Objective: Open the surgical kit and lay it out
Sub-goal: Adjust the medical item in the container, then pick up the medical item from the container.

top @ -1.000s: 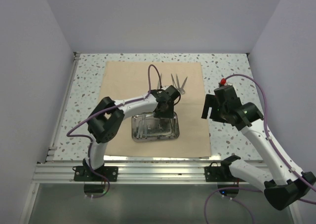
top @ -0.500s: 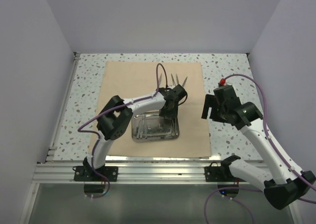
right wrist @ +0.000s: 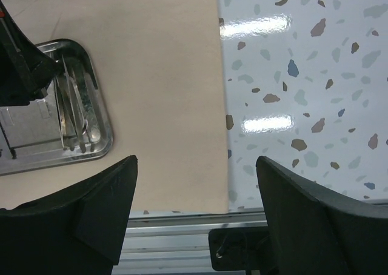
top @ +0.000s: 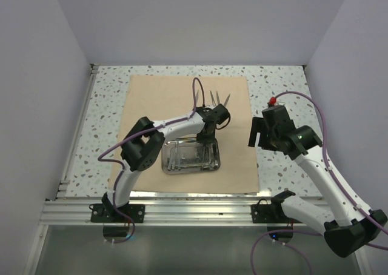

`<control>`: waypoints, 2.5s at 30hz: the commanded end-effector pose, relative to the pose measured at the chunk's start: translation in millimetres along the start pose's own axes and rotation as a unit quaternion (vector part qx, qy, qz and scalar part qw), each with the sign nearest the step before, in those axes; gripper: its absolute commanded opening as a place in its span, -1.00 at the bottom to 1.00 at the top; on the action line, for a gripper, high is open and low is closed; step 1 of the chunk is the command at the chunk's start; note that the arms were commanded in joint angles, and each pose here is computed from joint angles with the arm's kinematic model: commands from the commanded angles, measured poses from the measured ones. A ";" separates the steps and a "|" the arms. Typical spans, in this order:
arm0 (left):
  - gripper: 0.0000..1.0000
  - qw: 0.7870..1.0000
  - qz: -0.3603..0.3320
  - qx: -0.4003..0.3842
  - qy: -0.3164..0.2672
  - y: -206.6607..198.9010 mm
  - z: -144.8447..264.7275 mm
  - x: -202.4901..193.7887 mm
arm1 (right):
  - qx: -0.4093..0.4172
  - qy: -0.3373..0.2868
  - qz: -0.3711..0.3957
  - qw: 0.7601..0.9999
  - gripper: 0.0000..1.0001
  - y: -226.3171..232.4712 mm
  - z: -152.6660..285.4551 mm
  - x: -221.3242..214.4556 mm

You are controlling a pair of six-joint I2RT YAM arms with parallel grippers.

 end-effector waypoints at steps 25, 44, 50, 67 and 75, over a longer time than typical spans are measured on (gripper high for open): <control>0.28 0.999 0.006 0.032 -0.025 24.6 60.1 4.0 | 0.013 -0.013 0.002 1.000 0.65 -4.6 8.3 -6.1; -0.11 0.998 0.025 0.043 0.025 42.0 11.1 -22.9 | 0.000 -0.003 0.004 1.000 0.65 -9.4 9.7 -10.9; -0.48 0.999 0.022 0.027 0.037 39.6 -4.0 -23.5 | -0.004 0.005 0.005 1.000 0.64 -7.5 4.8 -10.7; -1.00 0.998 0.010 0.025 -0.058 58.0 65.0 70.8 | 0.000 0.011 -0.012 1.000 0.64 12.1 -19.5 3.9; -1.00 0.994 0.020 -0.004 -0.112 51.9 60.3 162.0 | -0.018 0.011 -0.011 1.000 0.63 13.5 -25.4 11.1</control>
Point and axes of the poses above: each gripper's point midway between its finger pads, its own z axis back along the fingers, its own y axis along the line the jaws close on, x = y × z, the point moved 4 cm from there along z, back along the fingers, and after that the axes turned 1 degree about z, right-handed, at the moved point
